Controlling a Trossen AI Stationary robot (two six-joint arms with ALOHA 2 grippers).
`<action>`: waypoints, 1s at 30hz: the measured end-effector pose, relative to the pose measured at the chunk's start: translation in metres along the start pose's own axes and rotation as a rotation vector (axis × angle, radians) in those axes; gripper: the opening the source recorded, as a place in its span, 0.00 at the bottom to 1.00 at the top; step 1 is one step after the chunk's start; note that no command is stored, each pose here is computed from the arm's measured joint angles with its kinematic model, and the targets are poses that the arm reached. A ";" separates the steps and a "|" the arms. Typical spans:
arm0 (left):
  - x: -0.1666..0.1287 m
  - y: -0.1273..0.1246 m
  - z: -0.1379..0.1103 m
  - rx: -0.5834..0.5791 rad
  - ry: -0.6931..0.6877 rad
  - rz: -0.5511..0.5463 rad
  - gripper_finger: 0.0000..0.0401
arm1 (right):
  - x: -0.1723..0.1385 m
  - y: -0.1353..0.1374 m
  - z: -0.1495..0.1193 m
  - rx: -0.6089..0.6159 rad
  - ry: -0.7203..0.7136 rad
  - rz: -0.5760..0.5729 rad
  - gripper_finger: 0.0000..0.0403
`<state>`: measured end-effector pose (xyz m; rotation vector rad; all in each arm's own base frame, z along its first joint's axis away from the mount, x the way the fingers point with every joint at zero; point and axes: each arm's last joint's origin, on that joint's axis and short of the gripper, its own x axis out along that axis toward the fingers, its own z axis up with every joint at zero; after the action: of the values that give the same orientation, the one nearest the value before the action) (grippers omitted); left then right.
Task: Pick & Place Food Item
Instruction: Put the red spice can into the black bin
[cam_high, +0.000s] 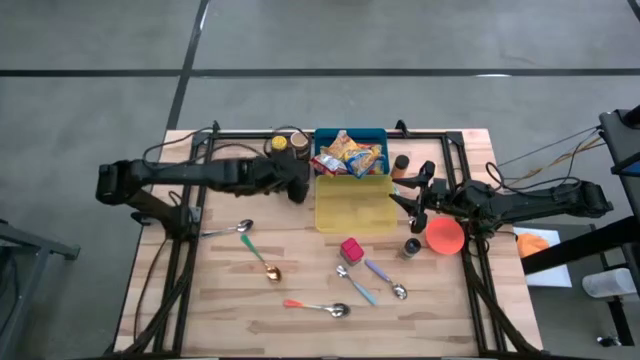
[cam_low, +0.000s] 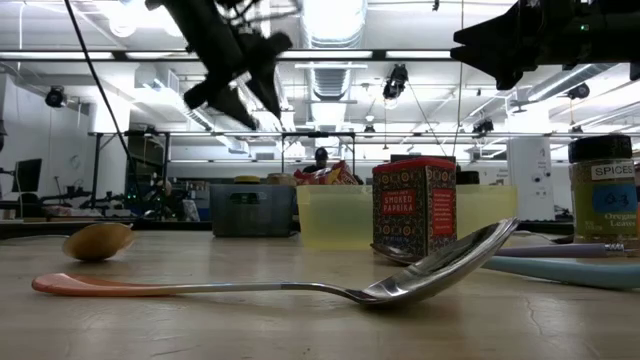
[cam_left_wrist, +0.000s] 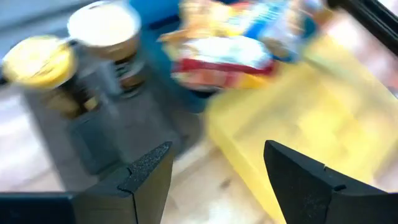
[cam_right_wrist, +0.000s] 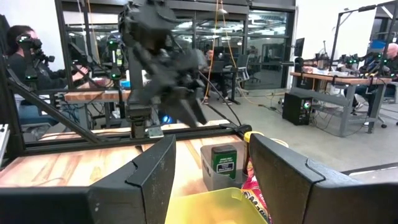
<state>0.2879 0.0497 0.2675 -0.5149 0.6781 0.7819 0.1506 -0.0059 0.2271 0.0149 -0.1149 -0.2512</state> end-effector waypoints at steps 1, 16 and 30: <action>-0.003 -0.005 -0.003 0.060 -0.006 -0.023 0.64 | 0.000 0.000 0.000 0.000 0.000 -0.001 0.50; -0.023 -0.056 -0.028 0.964 -0.137 -0.662 0.64 | 0.000 0.000 0.000 0.000 0.000 -0.001 0.50; 0.004 -0.069 -0.043 1.311 -0.409 -1.024 0.64 | 0.000 0.000 0.000 -0.001 0.005 0.000 0.50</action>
<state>0.3282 -0.0178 0.2474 0.5082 0.3348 -0.5721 0.1505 -0.0059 0.2266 0.0141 -0.1097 -0.2515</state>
